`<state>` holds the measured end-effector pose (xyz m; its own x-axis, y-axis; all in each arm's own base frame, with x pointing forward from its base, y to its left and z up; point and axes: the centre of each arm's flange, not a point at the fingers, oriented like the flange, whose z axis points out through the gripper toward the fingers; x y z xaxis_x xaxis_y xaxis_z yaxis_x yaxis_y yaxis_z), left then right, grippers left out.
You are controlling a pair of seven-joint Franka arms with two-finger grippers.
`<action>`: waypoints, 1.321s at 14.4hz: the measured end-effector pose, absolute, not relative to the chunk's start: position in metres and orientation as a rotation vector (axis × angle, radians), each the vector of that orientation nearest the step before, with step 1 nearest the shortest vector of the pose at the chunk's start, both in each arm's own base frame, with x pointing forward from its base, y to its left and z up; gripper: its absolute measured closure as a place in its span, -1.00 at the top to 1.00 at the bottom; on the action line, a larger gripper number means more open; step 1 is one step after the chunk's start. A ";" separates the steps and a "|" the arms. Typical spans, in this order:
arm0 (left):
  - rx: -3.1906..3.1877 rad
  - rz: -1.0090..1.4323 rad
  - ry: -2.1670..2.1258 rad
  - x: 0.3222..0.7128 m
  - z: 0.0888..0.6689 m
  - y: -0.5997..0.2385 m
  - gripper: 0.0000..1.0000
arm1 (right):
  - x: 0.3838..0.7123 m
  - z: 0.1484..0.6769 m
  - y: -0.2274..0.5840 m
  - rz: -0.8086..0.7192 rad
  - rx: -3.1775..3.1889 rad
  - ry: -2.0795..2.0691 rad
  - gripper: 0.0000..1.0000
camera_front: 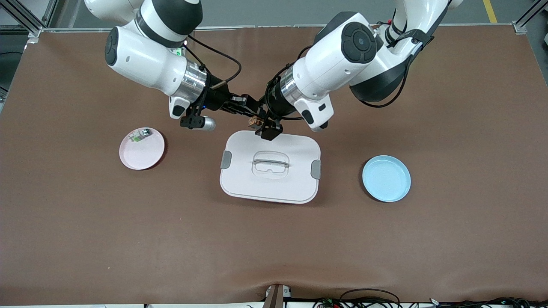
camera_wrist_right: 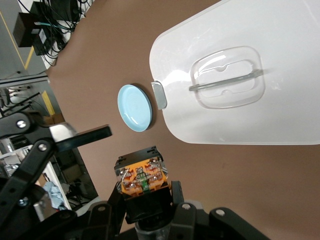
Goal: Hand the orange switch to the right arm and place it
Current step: 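Grasp the switch with the right gripper and open the left gripper, then carry the switch to the pink plate while the left gripper withdraws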
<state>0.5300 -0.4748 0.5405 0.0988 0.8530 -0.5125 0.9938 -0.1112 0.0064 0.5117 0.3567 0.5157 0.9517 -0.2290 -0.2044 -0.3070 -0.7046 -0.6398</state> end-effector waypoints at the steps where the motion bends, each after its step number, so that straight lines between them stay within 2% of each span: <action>1: 2.042 -0.505 1.804 0.535 0.545 -0.469 1.00 | 0.511 0.513 0.352 0.146 -2.438 0.312 -0.20; 6: 2.190 -0.294 1.699 0.554 0.556 -0.431 1.00 | 0.519 0.513 0.286 0.133 -2.713 -0.214 -0.20; 14: 2.608 -0.149 1.246 0.610 0.571 -0.278 1.00 | 0.554 0.517 0.082 0.074 -2.772 -1.293 -0.20; 16: 2.708 -0.109 1.135 0.621 0.567 -0.241 1.00 | 0.557 0.504 0.047 0.093 -2.731 -1.480 -0.20; 19: 2.828 -0.009 1.108 0.628 0.567 -0.207 1.00 | 0.559 0.467 0.019 0.033 -2.630 -1.742 -0.20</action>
<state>0.6277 -0.2075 0.5674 0.7344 0.6773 -0.0436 0.6780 -0.7290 0.0948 0.5586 0.0186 0.4669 0.3899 0.9205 -0.0243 0.9208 -0.3900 -0.0008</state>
